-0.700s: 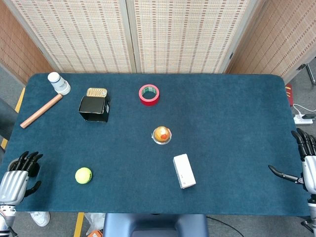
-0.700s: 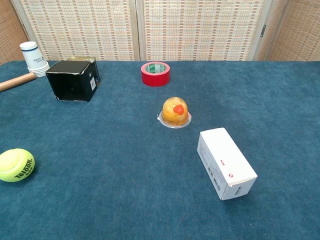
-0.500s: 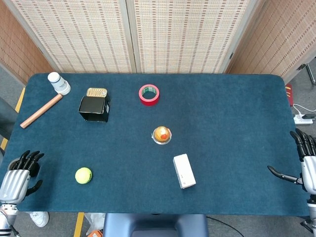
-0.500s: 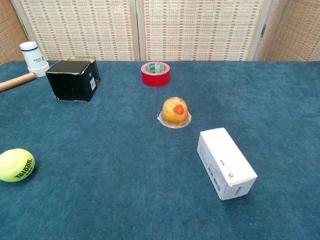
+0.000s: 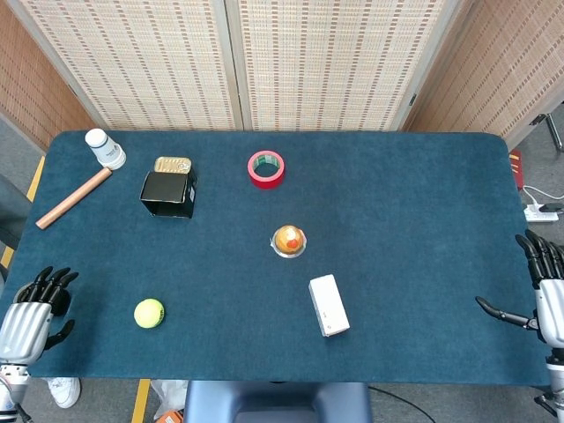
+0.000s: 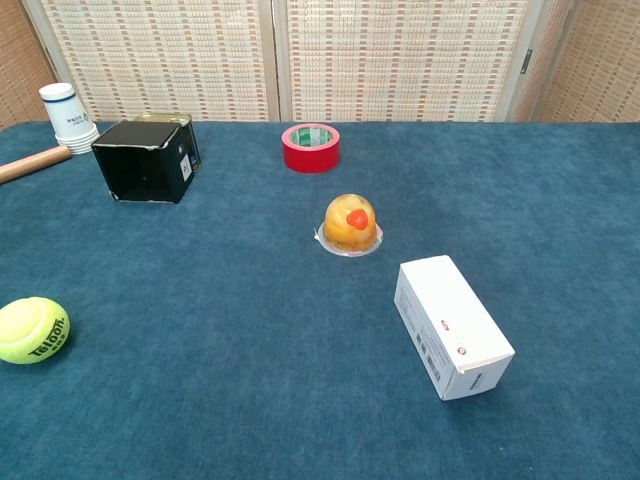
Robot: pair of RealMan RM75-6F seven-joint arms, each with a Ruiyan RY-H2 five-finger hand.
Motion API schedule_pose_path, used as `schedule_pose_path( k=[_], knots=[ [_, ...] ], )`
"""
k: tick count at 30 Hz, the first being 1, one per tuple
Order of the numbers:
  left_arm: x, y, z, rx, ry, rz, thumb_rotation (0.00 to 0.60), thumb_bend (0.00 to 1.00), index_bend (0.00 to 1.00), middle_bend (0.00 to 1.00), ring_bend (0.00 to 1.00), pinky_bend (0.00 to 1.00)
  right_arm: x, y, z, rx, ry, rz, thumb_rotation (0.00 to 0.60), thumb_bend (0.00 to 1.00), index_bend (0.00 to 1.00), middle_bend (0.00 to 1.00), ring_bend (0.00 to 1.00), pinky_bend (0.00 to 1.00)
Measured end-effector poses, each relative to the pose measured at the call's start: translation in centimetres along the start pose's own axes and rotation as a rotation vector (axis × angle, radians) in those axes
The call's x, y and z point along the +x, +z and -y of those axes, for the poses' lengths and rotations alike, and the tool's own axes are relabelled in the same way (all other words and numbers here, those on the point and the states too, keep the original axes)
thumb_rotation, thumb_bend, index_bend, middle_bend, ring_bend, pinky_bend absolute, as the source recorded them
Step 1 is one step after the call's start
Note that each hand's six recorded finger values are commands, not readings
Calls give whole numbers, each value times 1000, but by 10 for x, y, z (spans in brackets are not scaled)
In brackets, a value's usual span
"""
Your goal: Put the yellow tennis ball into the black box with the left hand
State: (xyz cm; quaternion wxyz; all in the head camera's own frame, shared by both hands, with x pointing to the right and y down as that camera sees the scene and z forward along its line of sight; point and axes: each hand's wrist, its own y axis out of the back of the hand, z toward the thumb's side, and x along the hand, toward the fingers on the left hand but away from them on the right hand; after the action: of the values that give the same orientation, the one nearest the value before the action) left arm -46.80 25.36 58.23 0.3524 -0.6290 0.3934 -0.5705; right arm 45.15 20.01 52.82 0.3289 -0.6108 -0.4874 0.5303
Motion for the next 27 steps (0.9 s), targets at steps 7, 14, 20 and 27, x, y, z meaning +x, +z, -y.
schedule_pose_path(
  k=[7, 14, 20, 27],
  knots=[
    [-5, -7, -16, -28, 91, 8, 439, 230, 402, 329, 241, 385, -8, 4, 12, 23, 53, -1, 507, 0, 78, 0, 0, 0],
    [-12, -11, -43, -140, 368, 110, 224, 191, 1000, 1000, 983, 1000, -7, 3, 10, 17, 48, 2, 507, 0, 76, 0, 0, 0],
    [-13, -16, -28, -174, 323, 127, 599, 321, 1000, 1000, 1000, 1000, -6, 5, 12, 20, 54, -6, 507, 0, 76, 0, 0, 0],
    [-25, -10, -7, -181, 229, 106, 600, 517, 1000, 1000, 1000, 1000, -6, 5, 12, 19, 56, -6, 507, 0, 75, 0, 0, 0]
  ],
)
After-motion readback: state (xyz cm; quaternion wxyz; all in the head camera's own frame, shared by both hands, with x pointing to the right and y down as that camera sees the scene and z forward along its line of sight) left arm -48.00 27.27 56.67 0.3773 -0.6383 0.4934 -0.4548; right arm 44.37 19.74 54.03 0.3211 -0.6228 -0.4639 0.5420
